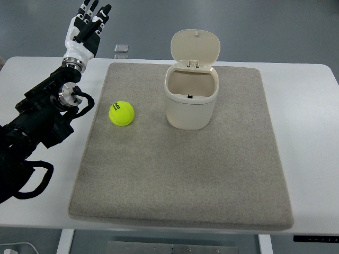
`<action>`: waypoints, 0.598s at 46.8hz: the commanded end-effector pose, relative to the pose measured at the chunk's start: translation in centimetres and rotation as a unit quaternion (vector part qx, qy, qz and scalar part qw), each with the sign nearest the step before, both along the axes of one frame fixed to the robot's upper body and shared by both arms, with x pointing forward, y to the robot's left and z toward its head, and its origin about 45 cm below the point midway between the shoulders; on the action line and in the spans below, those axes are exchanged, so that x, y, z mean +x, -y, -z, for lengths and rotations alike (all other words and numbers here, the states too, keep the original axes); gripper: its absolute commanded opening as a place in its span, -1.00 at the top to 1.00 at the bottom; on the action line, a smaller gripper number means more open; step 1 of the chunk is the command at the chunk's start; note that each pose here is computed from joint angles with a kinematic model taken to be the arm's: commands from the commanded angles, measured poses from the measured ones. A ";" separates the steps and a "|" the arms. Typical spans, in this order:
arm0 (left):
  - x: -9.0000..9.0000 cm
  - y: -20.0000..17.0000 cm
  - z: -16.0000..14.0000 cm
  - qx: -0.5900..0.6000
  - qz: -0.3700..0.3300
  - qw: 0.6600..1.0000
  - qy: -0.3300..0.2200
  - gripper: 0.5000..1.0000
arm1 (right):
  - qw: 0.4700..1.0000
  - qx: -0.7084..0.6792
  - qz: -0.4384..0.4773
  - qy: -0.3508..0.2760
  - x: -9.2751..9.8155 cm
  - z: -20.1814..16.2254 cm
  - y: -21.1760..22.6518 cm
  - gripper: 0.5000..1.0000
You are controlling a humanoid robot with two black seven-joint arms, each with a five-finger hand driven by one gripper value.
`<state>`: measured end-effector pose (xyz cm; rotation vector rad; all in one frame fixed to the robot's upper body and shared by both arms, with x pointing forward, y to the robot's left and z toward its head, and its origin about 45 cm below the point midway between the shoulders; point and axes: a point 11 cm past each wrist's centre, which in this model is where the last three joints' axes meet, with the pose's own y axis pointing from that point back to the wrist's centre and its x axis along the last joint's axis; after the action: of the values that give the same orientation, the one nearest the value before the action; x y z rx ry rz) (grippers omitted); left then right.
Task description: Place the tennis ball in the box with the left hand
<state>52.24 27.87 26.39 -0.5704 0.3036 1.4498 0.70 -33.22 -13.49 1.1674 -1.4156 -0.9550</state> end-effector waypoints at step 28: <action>0.2 -3.0 -3.8 0.064 0.023 0.997 0.033 -0.96 | 1.000 0.000 0.000 0.000 0.0 0.0 0.0 -0.75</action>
<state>52.46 31.02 30.18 -0.5408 0.1896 1.4072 0.69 -33.22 -13.49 1.1677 -1.4153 -0.9547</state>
